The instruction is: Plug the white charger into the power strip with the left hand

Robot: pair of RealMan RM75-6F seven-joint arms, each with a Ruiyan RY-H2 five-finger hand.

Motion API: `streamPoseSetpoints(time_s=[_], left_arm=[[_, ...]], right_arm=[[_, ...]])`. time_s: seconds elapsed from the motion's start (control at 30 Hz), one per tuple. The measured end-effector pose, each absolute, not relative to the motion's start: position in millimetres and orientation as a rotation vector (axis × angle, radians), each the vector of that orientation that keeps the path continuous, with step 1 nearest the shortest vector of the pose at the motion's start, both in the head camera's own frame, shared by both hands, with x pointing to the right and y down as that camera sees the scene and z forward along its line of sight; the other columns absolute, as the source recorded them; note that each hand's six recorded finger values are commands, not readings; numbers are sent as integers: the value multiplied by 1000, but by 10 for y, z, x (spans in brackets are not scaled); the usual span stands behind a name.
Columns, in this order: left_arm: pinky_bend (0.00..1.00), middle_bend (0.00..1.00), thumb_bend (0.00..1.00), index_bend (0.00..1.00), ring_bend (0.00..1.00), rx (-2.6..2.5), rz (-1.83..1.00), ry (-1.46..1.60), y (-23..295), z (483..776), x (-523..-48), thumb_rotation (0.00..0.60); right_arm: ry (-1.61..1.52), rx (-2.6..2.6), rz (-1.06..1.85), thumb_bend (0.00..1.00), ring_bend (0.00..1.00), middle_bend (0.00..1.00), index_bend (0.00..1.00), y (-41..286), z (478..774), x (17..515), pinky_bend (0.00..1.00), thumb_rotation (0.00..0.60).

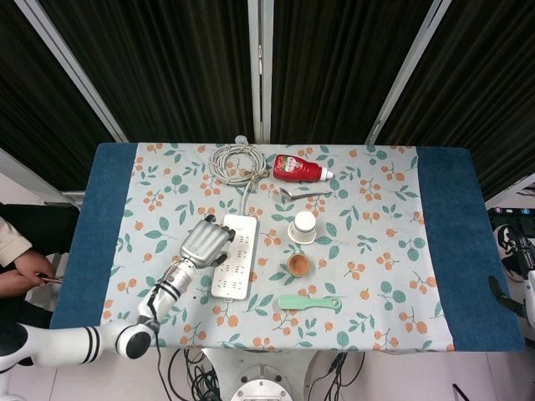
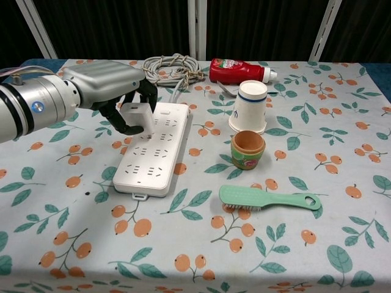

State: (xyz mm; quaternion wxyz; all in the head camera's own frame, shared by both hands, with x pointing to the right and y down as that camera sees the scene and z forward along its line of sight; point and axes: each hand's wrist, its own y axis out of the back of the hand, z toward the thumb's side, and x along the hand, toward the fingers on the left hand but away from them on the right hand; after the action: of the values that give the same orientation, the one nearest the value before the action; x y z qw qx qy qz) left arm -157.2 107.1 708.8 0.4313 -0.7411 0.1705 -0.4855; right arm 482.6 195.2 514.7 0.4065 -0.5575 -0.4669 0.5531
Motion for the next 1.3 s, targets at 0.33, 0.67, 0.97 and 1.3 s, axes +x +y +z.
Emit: streamPoseSetpoints(time_s=[0.33, 0.67, 0.97, 1.3], left_arm=[[240, 774, 450, 685, 616, -1829, -1240, 386, 1077, 7063, -1572, 600], [240, 774, 452, 685, 616, -1822, -1254, 359, 1059, 7101, -1503, 600], [240, 780, 452, 691, 626, -1828, -1283, 344, 1050, 7164, -1505, 600], [240, 790, 456, 701, 642, -1846, -1291, 348, 1065, 7222, -1519, 600]], right_arm=[[-1183, -1408, 1395, 255, 0, 187, 23, 1964, 5154, 4847, 34, 600], [-1188, -1410, 1395, 255, 0, 187, 23, 1982, 5161, 4860, 34, 600], [-1195, -1405, 1399, 254, 0, 187, 23, 2000, 5153, 4891, 34, 600], [-1198, -1401, 1398, 255, 0, 187, 23, 2008, 5150, 4892, 34, 600]])
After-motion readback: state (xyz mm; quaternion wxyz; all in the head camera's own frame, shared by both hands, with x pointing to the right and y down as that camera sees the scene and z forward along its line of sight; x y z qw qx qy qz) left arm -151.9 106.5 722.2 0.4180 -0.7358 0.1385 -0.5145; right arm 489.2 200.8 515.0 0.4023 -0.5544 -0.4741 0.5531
